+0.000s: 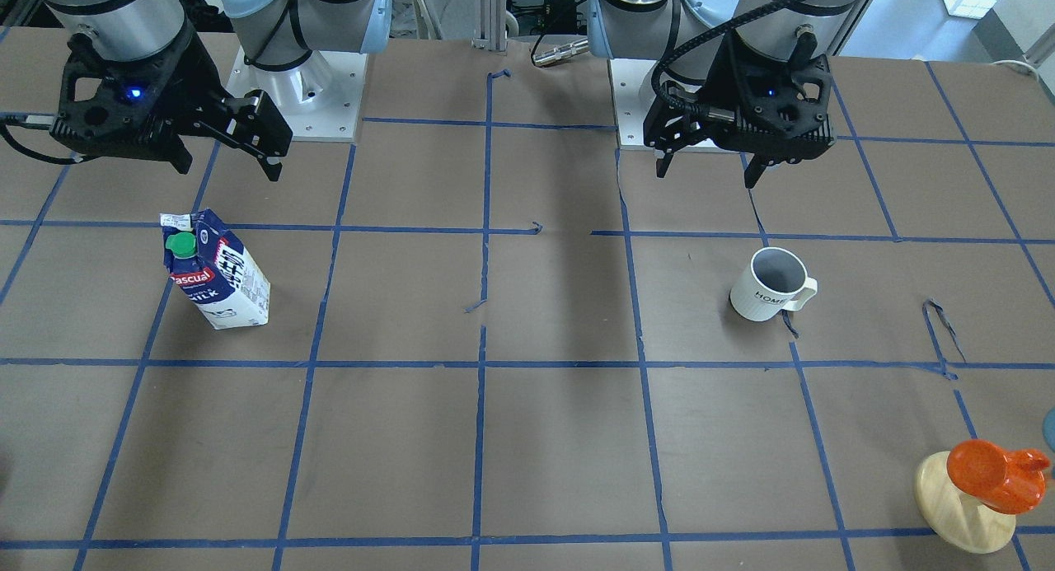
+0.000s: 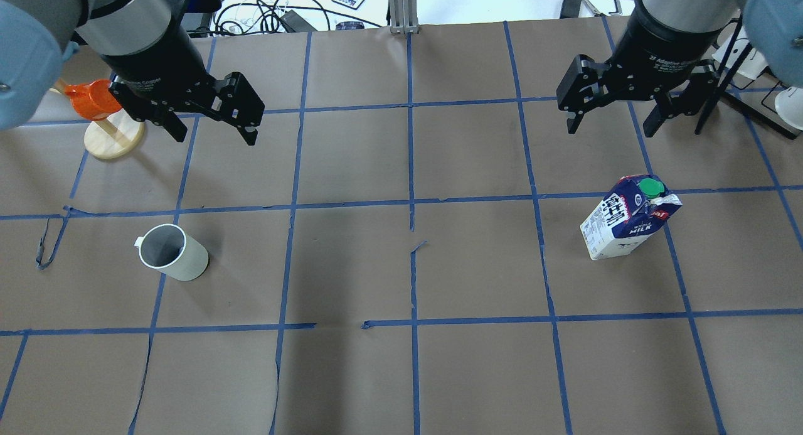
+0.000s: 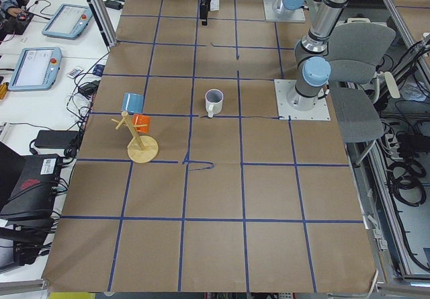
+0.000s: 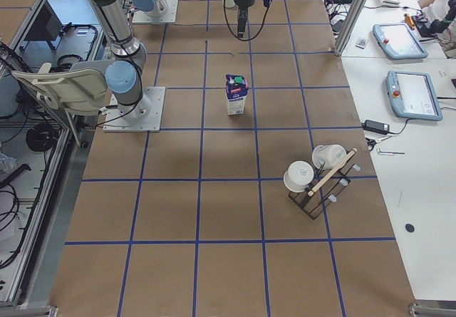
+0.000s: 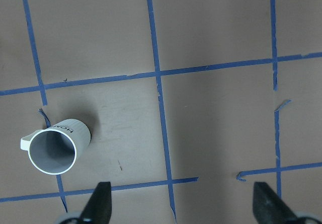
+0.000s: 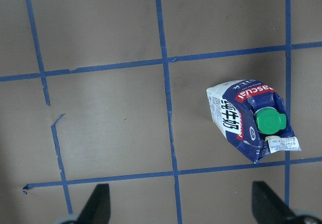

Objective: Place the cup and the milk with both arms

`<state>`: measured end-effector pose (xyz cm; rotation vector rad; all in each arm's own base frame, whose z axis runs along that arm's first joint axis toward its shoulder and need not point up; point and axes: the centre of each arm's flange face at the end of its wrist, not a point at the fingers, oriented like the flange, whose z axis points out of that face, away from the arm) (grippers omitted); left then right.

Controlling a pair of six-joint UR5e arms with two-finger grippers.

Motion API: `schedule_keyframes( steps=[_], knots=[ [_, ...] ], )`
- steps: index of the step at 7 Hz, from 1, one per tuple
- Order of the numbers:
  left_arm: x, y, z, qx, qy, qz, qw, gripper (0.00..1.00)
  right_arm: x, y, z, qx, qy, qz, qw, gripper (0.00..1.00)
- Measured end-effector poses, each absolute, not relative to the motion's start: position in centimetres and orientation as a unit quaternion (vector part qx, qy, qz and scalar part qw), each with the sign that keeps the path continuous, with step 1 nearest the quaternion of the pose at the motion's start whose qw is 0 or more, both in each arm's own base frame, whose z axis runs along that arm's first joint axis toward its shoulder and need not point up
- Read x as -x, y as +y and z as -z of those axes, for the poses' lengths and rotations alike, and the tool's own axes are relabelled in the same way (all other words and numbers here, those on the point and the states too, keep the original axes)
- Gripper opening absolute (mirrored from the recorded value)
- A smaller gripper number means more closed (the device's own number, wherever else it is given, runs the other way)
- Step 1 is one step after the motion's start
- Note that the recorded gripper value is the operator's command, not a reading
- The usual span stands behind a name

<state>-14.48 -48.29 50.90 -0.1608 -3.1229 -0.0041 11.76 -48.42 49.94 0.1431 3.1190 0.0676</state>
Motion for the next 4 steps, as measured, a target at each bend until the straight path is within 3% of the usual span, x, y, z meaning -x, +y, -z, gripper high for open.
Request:
schedule_keyframes(
  steps=[4],
  knots=[
    [14.55,-48.31,-51.12,0.053,-0.999,-0.001,0.007,1.0,-11.75,-48.4,-49.81,-0.043,0.999,-0.023,0.009,1.0]
  ],
)
